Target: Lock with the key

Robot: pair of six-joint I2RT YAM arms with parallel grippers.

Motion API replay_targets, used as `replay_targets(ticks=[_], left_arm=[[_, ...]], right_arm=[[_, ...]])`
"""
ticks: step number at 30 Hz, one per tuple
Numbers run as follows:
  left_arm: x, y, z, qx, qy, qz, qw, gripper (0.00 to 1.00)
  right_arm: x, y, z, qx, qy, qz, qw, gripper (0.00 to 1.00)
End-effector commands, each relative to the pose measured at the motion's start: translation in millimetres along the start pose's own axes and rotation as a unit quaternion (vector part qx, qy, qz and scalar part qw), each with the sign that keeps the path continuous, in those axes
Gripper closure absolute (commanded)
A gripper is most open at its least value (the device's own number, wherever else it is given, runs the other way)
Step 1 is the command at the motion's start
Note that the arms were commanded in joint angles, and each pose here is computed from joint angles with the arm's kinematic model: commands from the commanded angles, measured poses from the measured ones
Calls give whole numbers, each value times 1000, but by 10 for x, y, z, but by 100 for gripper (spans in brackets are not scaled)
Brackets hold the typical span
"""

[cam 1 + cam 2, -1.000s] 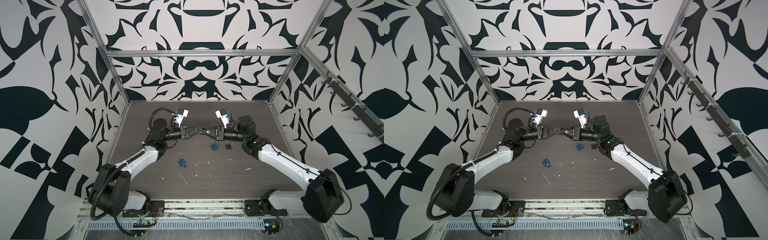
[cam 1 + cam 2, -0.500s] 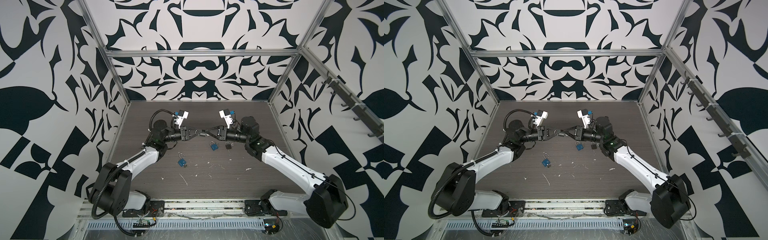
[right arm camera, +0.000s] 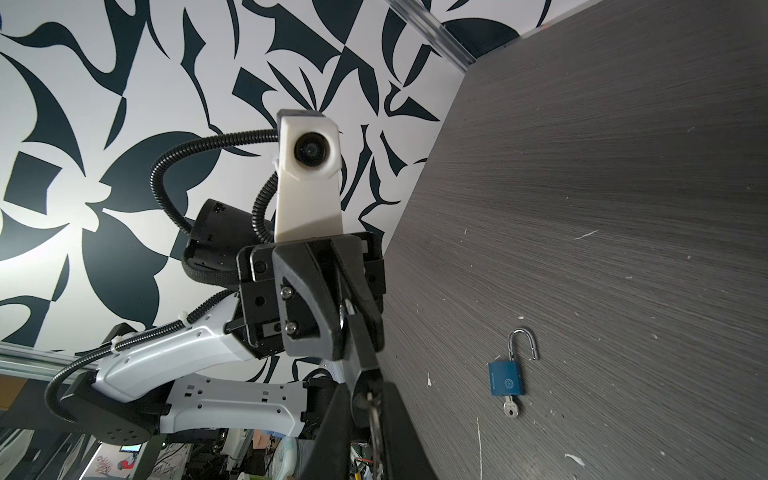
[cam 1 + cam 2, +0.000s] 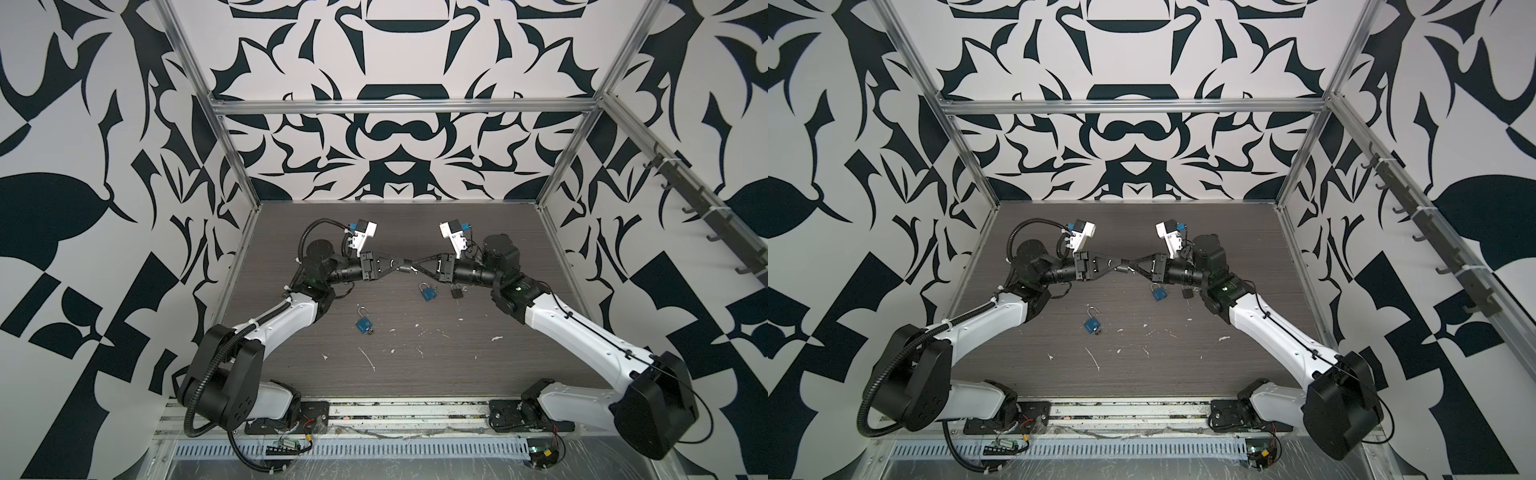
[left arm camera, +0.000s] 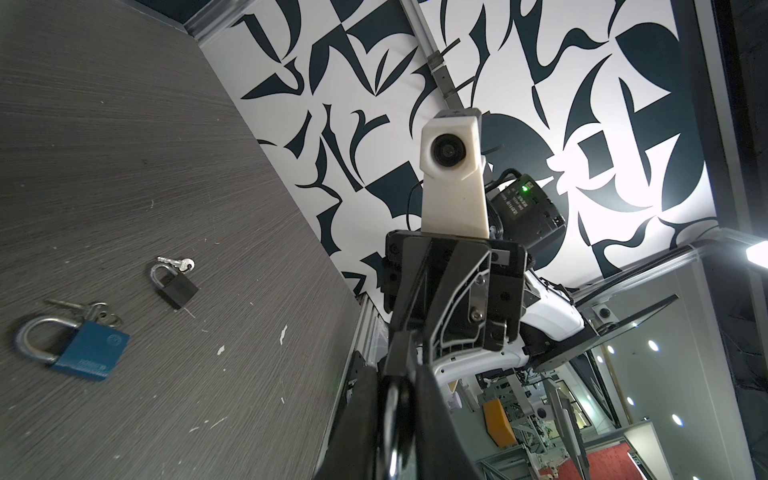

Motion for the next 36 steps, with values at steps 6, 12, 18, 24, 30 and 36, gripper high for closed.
replay_targets(ticks=[6,12,18,24,30,36], left_arm=[[-47,-7,-71,-15,19,4,1000,100],[-51,-9,-75,-17,20,4,1000,100],[-60,-4,-68,-11,20,9,1000,100],[-51,-4,-62,-10,19,8,1000,100],[-25,0,-58,-11,18,6,1000,100],[-13,-2,-57,-11,19,4,1000,100]], right_arm=[[68,-10,33,14,-6,-28,1000,83],[47,-13,51,15,-4,-26,1000,84],[46,-24,37,11,-7,-27,1000,90],[53,-43,20,7,-10,-30,999,96],[25,-66,30,5,-8,-29,1000,100],[17,-99,31,1,-7,-33,999,100]])
Point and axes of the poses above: each gripper's point midway between its finger pads, its own y axis out along the fingers, its own x axis along the line the jaws close on, z = x × y, the point moved 8 cm from there along -y, back along the fingers, and after that the axes turned 6 degrees about y, right-handed, at the moved point
